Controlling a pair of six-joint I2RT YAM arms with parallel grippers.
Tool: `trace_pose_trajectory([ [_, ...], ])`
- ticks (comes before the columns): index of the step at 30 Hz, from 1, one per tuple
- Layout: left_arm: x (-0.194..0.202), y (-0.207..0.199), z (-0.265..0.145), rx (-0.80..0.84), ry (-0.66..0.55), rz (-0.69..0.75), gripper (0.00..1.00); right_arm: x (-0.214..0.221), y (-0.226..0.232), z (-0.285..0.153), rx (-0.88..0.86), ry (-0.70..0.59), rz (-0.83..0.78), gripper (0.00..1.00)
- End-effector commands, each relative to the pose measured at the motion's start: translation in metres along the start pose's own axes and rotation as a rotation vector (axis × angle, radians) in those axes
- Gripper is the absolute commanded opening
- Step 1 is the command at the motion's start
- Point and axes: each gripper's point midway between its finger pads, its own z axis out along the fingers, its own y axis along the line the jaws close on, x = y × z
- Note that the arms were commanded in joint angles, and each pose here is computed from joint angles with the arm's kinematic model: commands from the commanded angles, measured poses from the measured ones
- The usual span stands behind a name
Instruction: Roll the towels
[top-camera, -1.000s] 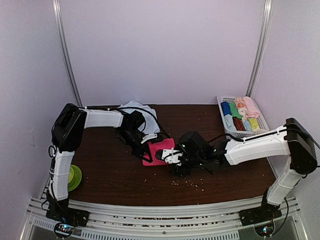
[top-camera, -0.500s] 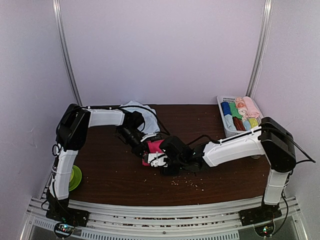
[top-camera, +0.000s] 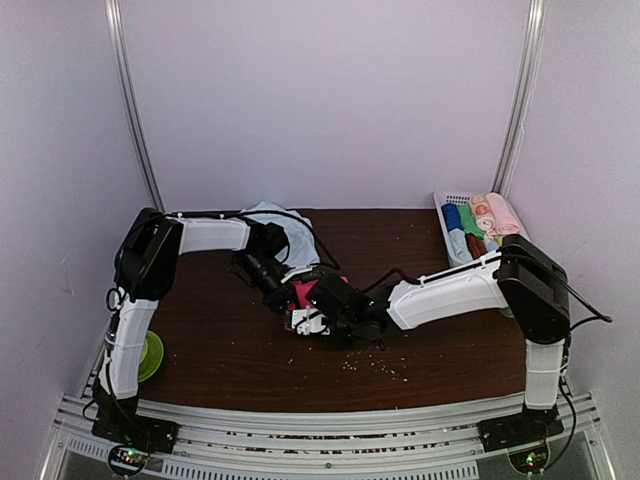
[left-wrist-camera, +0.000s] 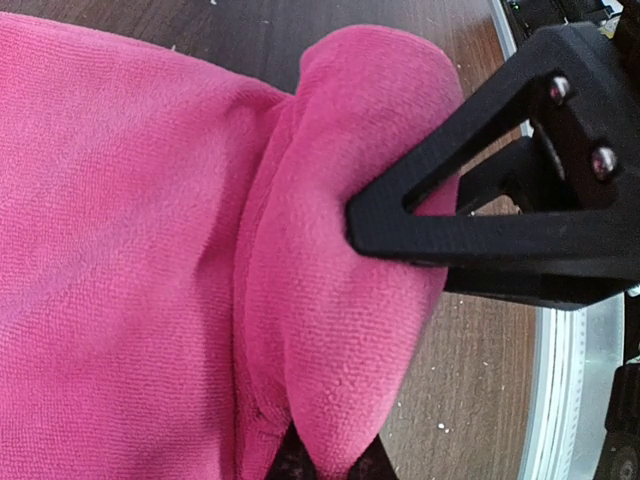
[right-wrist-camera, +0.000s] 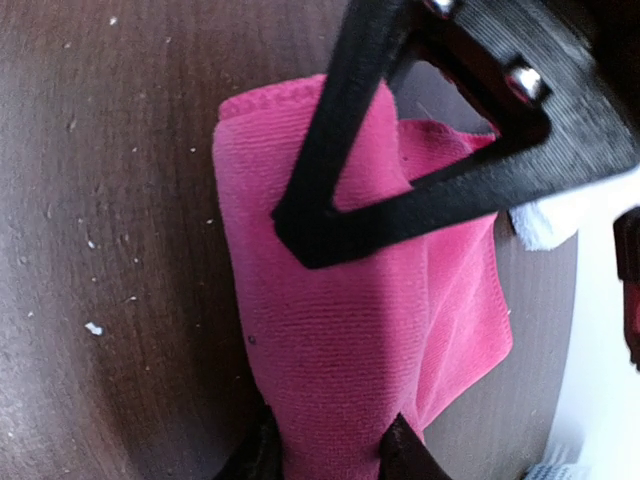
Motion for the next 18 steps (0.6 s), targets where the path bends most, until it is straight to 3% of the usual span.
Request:
trace_pose_trajectory([
  [1, 0.025, 0.012, 0.002, -0.014, 0.067, -0.051, 0.03, 0.013, 0.007, 0.008, -0.031, 0.070, 0.018, 0.26],
  [5, 0.026, 0.010, 0.001, -0.013, 0.070, -0.033, 0.08, 0.017, 0.009, 0.013, -0.055, 0.093, 0.034, 0.19],
  [8, 0.023, 0.007, -0.005, -0.027, 0.061, -0.011, 0.17, 0.020, 0.012, 0.016, -0.098, 0.112, 0.046, 0.16],
  [13, 0.009, 0.002, -0.030, -0.097, 0.001, 0.030, 0.50, 0.024, 0.013, 0.013, -0.178, 0.118, 0.086, 0.17],
  [18, -0.003, -0.005, -0.060, -0.208, -0.055, 0.095, 0.74, 0.028, 0.014, 0.010, -0.250, 0.119, 0.122, 0.17],
])
